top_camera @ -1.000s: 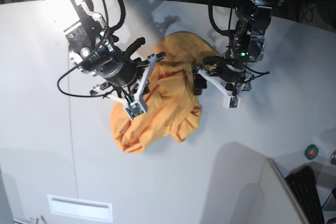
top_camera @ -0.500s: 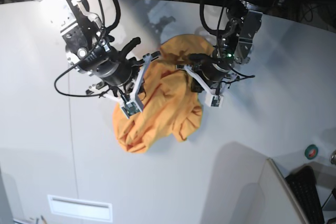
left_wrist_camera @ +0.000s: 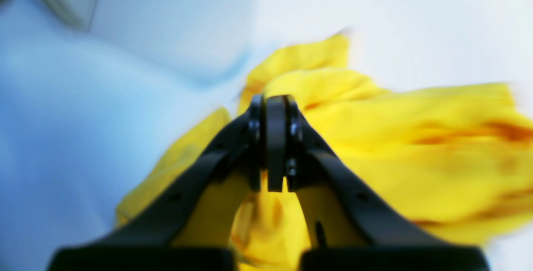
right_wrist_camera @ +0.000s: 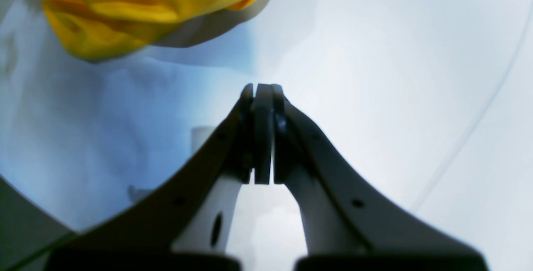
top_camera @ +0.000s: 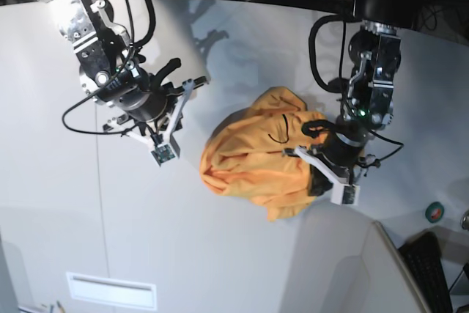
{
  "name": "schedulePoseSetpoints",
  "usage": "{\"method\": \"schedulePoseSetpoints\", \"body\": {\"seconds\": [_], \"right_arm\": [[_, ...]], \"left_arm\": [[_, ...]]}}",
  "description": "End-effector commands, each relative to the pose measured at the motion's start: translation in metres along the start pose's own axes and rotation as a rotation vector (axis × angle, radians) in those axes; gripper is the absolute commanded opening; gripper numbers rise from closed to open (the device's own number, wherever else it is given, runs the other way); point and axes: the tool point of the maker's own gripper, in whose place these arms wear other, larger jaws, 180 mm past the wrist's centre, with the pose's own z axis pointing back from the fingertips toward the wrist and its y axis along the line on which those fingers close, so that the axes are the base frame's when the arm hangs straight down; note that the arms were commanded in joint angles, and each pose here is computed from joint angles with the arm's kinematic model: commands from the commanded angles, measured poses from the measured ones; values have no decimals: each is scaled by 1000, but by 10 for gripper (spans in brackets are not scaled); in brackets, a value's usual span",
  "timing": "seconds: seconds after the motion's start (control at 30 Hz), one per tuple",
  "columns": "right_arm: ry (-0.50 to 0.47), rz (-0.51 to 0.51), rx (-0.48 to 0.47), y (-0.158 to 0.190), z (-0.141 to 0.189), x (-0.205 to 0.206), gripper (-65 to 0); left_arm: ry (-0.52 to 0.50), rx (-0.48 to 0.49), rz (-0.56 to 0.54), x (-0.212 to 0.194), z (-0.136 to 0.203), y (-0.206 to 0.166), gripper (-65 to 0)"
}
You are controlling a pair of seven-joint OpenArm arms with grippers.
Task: Layout the t-shirt on the table in an organized manner, then fold the t-shirt properly
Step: 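Lift and drag the shirt with the left gripper, spreading it out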
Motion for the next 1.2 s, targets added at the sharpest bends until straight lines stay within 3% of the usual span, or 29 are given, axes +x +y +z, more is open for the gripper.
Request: {"method": "schedulePoseSetpoints", "body": {"seconds": [0.0, 0.1, 0.2, 0.3, 0.5, 0.73, 0.77, 0.83, 0.9, 1.07, 1.1, 1.17], "right_arm": [[-44, 8, -7, -4, 3, 13, -650], [-35, 18, -19, -10, 4, 10, -650], [-33, 26, -27, -14, 4, 9, -650], [-37, 20, -38, -19, 5, 10, -650], [-94, -144, -120, -55, 10, 26, -650], [-116, -196, -84, -39, 8, 36, -650], [-119, -204, -77, -36, 7, 38, -629], [-123, -214, -67, -31, 6, 40, -467], [-130, -224, -57, -26, 7, 42, -357], [-188, -224, 1, -7, 28, 48, -338], [-204, -230, 36, 0, 33, 51, -336], [-215, -245, 106, 12, 38, 52, -336]], "left_arm": [[-65, -65, -36, 18, 11, -21, -650], [-98, -167, -84, 21, 46, -60, -650], [-69, -188, -98, 5, 76, -68, -650], [-5, -196, -200, -22, 104, -70, -650], [162, -248, -408, -91, 141, -92, -650], [247, -301, -548, -129, 167, -107, -650], [249, -301, -554, -130, 167, -107, -650], [266, -301, -553, -136, 168, -105, -650], [288, -299, -554, -144, 168, -102, -504], [325, -297, -545, -157, 169, -98, -61], [330, -296, -541, -159, 169, -98, -5], [331, -296, -535, -161, 169, -98, 0]]}}
